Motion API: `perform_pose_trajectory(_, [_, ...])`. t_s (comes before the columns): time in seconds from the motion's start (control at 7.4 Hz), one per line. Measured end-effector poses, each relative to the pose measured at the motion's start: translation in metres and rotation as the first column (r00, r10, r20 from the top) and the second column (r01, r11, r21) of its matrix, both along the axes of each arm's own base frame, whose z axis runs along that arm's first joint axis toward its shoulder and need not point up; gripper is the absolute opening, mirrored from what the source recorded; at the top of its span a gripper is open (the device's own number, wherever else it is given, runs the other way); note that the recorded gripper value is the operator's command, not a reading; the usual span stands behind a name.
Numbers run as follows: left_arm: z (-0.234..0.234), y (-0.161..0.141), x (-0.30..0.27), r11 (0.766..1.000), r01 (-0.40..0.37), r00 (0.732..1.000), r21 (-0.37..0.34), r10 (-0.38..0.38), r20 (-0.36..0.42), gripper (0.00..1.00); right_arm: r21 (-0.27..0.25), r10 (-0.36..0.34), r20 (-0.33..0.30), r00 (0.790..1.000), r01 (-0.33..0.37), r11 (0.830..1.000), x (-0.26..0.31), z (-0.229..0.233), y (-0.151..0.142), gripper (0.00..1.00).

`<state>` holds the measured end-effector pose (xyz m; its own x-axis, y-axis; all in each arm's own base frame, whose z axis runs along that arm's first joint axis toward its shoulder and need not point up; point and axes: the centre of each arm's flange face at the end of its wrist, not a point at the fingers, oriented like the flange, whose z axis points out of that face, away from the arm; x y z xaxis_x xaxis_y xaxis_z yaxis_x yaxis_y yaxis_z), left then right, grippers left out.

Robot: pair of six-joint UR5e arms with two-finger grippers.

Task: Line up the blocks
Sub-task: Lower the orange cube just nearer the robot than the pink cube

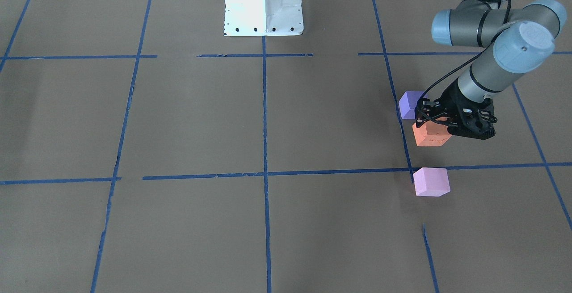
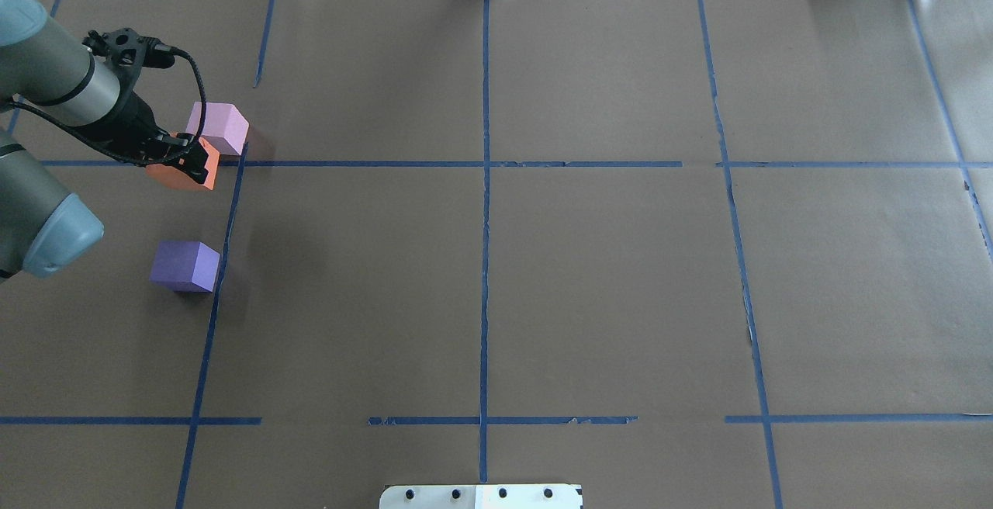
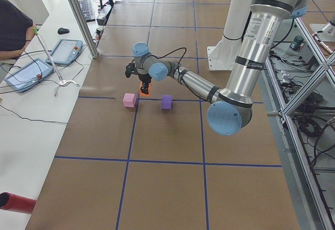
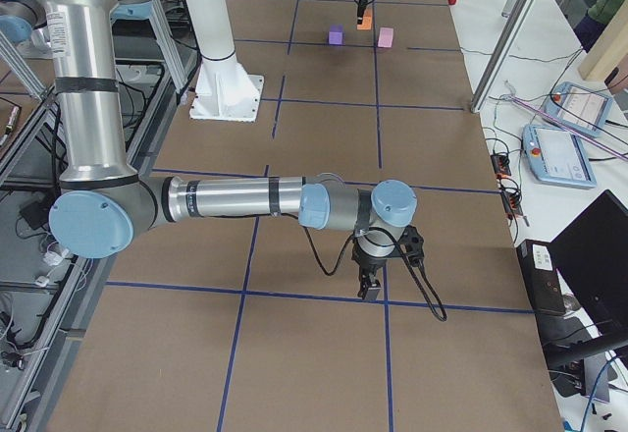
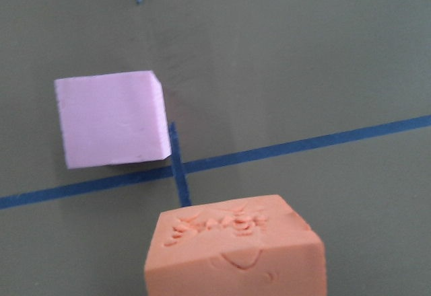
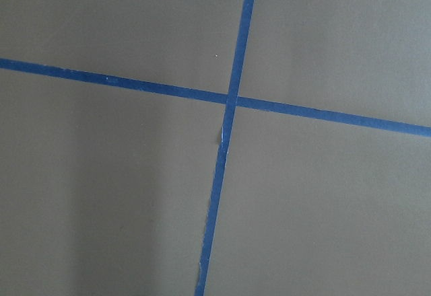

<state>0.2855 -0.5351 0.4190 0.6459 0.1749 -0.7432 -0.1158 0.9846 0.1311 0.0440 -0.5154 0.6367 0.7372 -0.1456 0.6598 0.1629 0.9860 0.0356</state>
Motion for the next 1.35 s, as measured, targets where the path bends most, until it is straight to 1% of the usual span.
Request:
perform_pose_trajectory(0.41, [0.020,0.000,0.003,0.999,-0.031,0.999,-0.026,0.032,0.005,0.41,0.000,0.000,0.000,1.000,0.000,1.000,0.000,0.000,0.000,1.00])
perform_pose_trajectory(0.95, [0.045,-0.008,0.016,0.996,-0.046,0.999,-0.071,0.047,0.017,0.43,0.000,0.000,0.000,1.000,0.000,1.000,0.000,0.000,0.000,1.00])
perform_pose_trajectory(1.35, [0.055,-0.016,0.026,0.996,-0.051,0.999,-0.077,0.052,0.013,0.45,0.000,0.000,0.000,1.000,0.000,1.000,0.000,0.000,0.000,1.00])
